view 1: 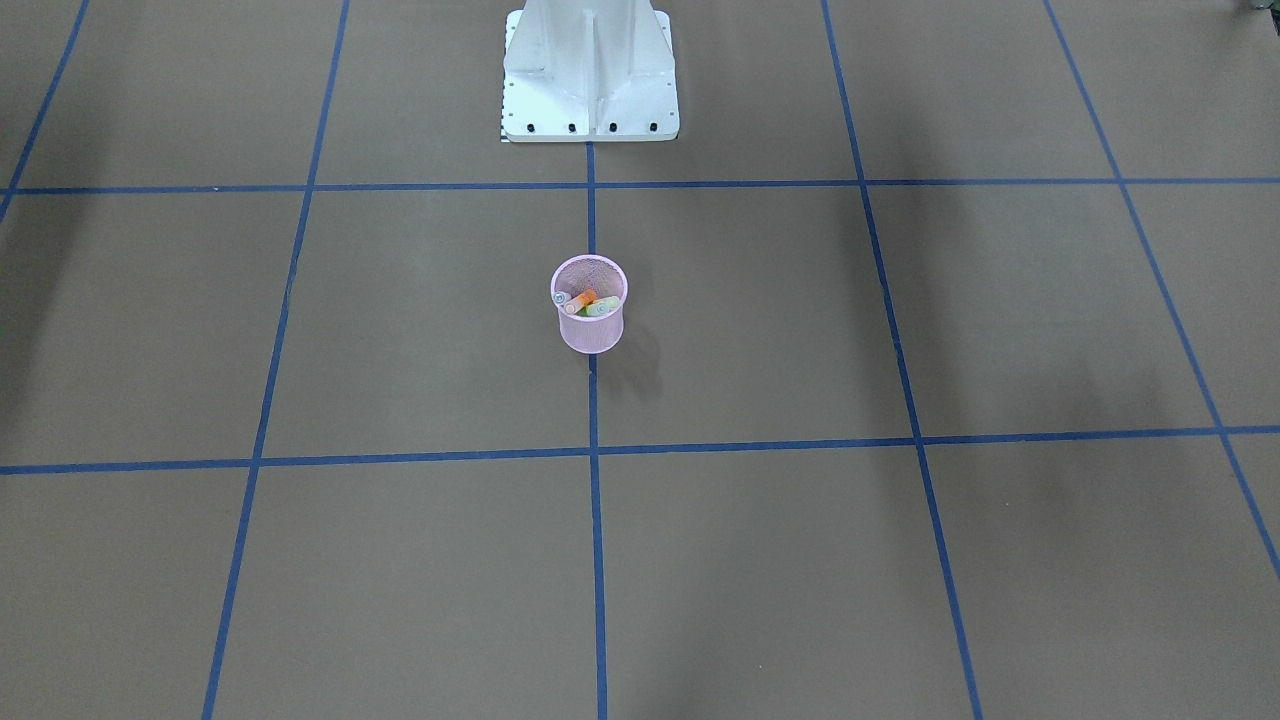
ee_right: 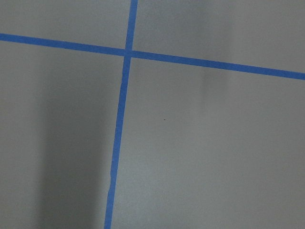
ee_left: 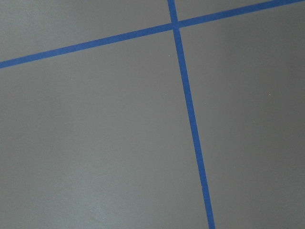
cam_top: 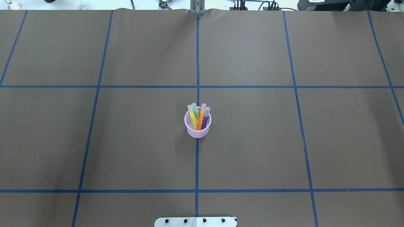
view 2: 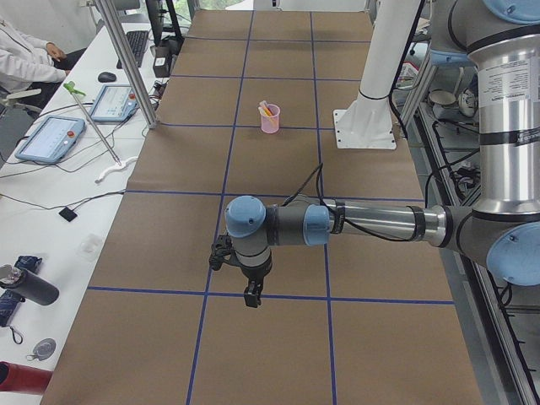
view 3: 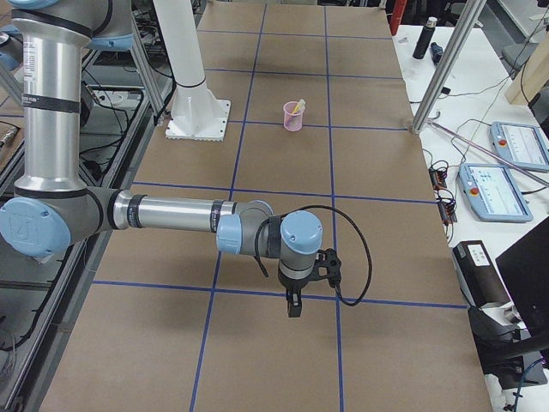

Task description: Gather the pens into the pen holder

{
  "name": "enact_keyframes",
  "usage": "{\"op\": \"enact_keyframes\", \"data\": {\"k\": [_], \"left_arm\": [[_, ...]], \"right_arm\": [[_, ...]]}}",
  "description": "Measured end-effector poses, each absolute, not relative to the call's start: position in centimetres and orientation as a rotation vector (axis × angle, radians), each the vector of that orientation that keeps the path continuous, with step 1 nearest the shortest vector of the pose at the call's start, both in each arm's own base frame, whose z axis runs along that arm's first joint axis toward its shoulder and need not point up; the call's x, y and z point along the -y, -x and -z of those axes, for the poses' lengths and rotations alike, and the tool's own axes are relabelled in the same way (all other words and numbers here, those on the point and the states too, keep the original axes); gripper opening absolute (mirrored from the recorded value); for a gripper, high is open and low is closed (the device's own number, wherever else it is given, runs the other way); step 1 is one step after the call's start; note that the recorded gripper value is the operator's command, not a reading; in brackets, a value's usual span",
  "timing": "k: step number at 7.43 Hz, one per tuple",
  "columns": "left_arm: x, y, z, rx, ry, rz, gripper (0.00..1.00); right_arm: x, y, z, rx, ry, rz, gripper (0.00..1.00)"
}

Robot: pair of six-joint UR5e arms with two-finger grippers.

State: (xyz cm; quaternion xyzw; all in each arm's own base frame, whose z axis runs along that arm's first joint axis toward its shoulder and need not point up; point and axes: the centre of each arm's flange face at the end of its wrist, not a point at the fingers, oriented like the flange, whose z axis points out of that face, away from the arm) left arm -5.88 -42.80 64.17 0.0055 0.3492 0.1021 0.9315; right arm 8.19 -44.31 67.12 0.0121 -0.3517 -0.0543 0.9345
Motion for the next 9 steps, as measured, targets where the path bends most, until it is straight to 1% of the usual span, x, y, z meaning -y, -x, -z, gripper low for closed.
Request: {"op": "enact_keyframes", "data": {"k": [9], "left_arm": [[42.74, 5.88, -64.22, -0.713, -0.010, -0.210, 1.00]], "right_arm": [[44.21, -8.20, -67.55, 0.718, -0.017, 0.111, 1.00]]}}
